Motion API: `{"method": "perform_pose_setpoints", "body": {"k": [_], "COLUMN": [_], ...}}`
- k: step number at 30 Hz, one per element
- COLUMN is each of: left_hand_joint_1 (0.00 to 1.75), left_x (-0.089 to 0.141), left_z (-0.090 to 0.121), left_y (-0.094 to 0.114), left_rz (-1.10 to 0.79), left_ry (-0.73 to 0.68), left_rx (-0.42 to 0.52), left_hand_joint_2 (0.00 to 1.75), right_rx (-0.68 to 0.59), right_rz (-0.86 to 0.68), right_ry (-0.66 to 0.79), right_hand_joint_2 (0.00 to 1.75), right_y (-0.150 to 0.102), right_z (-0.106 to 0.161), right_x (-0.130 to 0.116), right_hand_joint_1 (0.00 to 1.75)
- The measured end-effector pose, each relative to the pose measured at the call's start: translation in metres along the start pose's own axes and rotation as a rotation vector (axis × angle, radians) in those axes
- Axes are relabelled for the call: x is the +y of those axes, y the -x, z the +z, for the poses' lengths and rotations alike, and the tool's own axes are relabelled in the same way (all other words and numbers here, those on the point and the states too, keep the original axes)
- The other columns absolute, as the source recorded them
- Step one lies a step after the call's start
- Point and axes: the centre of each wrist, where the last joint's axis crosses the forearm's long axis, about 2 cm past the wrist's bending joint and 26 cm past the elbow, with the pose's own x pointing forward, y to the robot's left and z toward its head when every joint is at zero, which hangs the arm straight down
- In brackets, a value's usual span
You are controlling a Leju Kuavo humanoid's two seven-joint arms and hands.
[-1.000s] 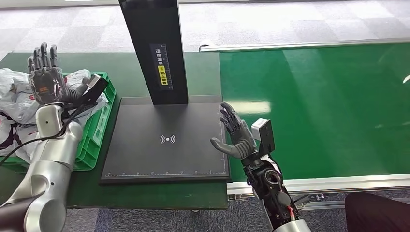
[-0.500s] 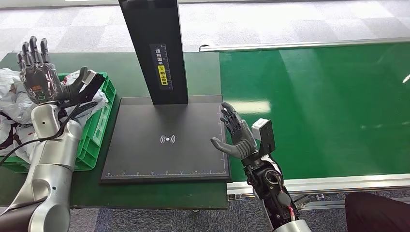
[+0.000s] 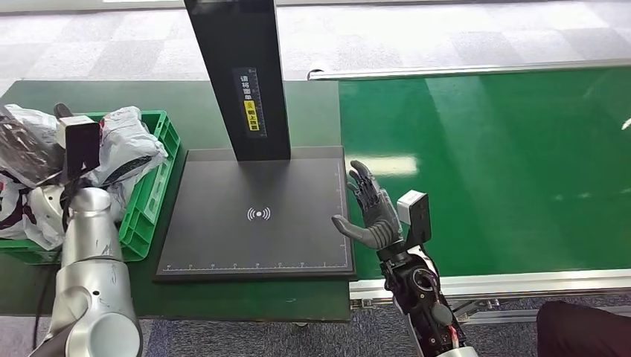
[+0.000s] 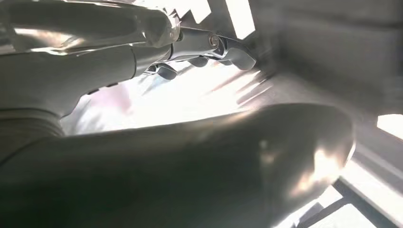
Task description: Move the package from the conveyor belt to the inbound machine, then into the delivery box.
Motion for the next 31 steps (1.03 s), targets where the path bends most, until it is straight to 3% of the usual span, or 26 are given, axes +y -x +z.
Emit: {"method": "perform_pose_setpoints", "body": {"k": [2, 4, 6, 9, 13, 31], "left_hand_joint_1": [0.0, 0.0, 0.0, 0.0, 0.0, 0.0], "left_x": [-0.017, -0.029, -0.039, -0.048, -0.05, -0.051], "left_z": [0.039, 0.092, 0.137, 0.174, 0.185, 0.186], "left_y": [-0.005, -0.018, -0.038, -0.063, -0.076, -0.079], "left_rz": [0.284, 0.587, 0.777, 0.883, 0.903, 0.911], "left_ry": [0.109, 0.325, 0.529, 0.66, 0.715, 0.733], "left_rx": [0.183, 0.283, 0.304, 0.305, 0.293, 0.281], "left_hand_joint_2": [1.75, 1.75, 1.75, 1.75, 1.75, 1.75], "right_rx": [-0.006, -0.007, -0.011, -0.018, -0.043, -0.042], "right_rz": [-0.006, -0.008, -0.007, -0.014, -0.01, -0.016], "right_ry": [-0.006, -0.012, -0.021, -0.028, -0.033, -0.06], "right_hand_joint_2": [1.75, 1.75, 1.75, 1.75, 1.75, 1.75], "right_y": [-0.003, -0.007, -0.012, -0.015, -0.018, -0.019], "right_z": [-0.002, -0.007, -0.014, -0.023, -0.033, -0.049], "right_x": [-0.002, -0.004, -0.001, 0.01, 0.017, 0.027], "right_hand_joint_1": [0.0, 0.0, 0.0, 0.0, 0.0, 0.0]}}
